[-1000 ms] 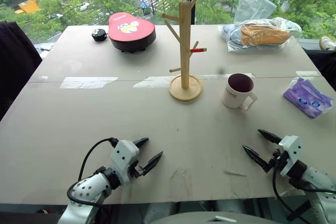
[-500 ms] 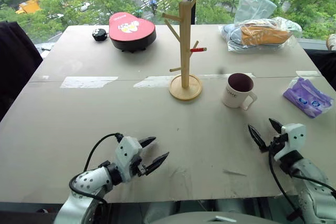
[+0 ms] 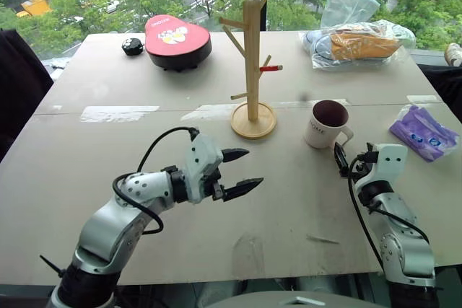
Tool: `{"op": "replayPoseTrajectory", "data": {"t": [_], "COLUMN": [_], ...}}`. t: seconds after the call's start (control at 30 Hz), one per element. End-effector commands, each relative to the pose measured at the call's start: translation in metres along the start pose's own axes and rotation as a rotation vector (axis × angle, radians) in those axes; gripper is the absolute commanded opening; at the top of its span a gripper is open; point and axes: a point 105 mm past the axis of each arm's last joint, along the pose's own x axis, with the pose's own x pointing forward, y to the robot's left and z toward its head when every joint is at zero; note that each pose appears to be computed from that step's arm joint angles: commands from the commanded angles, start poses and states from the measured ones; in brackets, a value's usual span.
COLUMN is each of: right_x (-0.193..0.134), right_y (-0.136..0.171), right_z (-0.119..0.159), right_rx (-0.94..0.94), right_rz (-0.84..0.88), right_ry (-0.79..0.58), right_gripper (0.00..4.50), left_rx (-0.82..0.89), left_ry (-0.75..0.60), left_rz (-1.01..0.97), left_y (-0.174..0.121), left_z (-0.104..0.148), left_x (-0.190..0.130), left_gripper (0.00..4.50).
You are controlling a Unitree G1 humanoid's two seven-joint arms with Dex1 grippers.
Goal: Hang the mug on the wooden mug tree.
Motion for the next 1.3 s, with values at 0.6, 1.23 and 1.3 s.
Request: {"op": "replayPoseTrajectory", "data": {"t": [0.6, 1.23, 1.3], "right_x": [0.033, 0.042, 0.044], "right_y": [0.002, 0.042, 0.047], "right_z": [0.007, 0.086, 0.104], "right_rx": [-0.043, -0.322, -0.453], "right_rz": [-0.026, 0.696, 0.833], "right_ry": [-0.063, -0.165, -0.142], "right_gripper": [2.50, 0.07, 0.07], "left_rx": [0.036, 0.009, 0.015], "left_ry": [-0.041, -0.369, -0.403], "left_rz": [0.010, 0.272, 0.300], "left_y": [-0.005, 0.006, 0.002], "left_z": [0.021, 0.029, 0.027], "left_x": [0.008, -0.008, -0.011], "left_gripper": [3.69, 3.69, 3.69]}}
